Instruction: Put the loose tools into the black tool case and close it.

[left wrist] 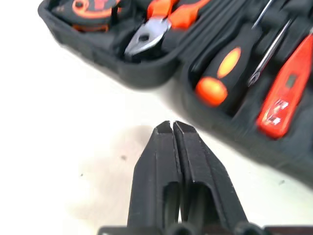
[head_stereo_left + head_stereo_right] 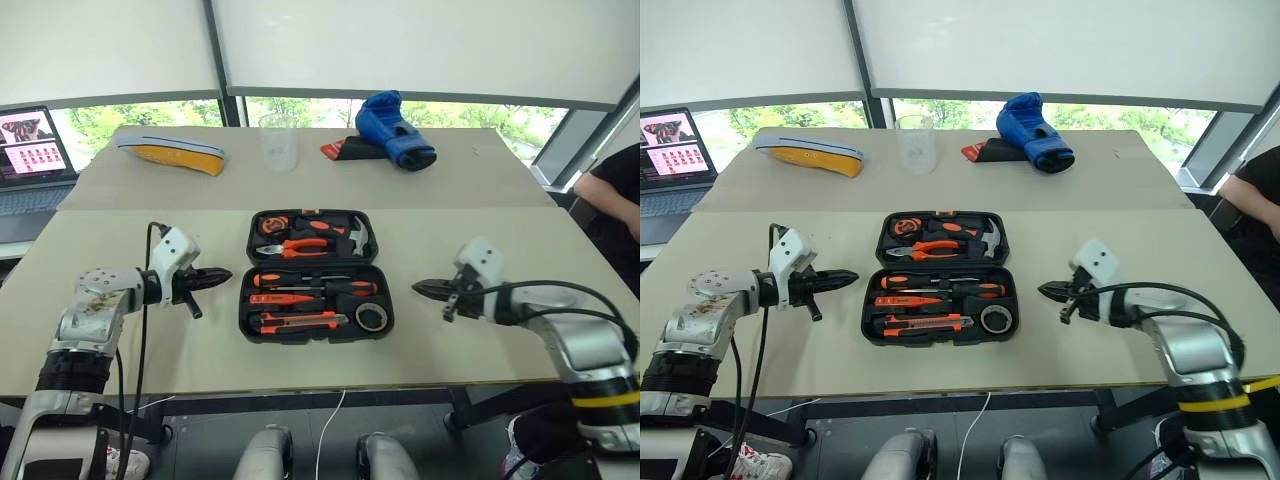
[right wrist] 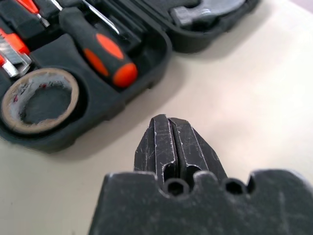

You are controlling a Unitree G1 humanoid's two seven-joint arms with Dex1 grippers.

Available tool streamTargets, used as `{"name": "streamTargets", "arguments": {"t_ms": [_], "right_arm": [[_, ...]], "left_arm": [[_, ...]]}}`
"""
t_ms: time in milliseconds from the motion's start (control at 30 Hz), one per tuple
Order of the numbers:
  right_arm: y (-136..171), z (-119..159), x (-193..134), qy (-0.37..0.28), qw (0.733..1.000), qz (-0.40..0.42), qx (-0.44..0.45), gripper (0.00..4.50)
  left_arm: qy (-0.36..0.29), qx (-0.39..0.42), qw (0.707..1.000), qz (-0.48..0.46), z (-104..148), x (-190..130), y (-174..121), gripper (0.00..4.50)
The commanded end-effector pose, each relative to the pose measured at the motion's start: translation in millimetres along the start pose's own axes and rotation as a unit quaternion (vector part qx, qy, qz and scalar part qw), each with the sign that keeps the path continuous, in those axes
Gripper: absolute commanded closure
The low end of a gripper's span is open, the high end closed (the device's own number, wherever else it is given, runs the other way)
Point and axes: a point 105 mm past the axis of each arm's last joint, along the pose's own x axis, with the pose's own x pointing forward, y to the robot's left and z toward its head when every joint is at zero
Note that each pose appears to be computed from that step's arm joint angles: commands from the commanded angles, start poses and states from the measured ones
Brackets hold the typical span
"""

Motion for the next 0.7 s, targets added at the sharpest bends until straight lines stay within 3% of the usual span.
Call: {"name": "streamTargets", "arguments": {"t_ms": [33,133,333,533,700], "right_arm": [[-9,7,11,-0.001,0.999,-0.005,-0.052,4.50],[-3,7,18,-0.008,0.998,0.025,-0.065,4.50],[37,19,7,-0.064,0.986,0.136,-0.070,4.50],[46,9,-7,-0.054,0.989,0.124,-0.062,4.50],[28,-5,-14,-0.026,0.996,0.054,-0.064,4.50]], "left_arm": [[-0.014,0.028,0.999,-0.015,14,11,-6,4.43],[-0.013,0.048,0.998,-0.043,17,20,-16,4.43],[-0.026,0.080,0.989,-0.122,30,38,-43,4.43],[-0.017,0.082,0.981,-0.175,28,41,-63,4.43],[-0.010,0.069,0.977,-0.200,25,39,-74,4.43]]}}
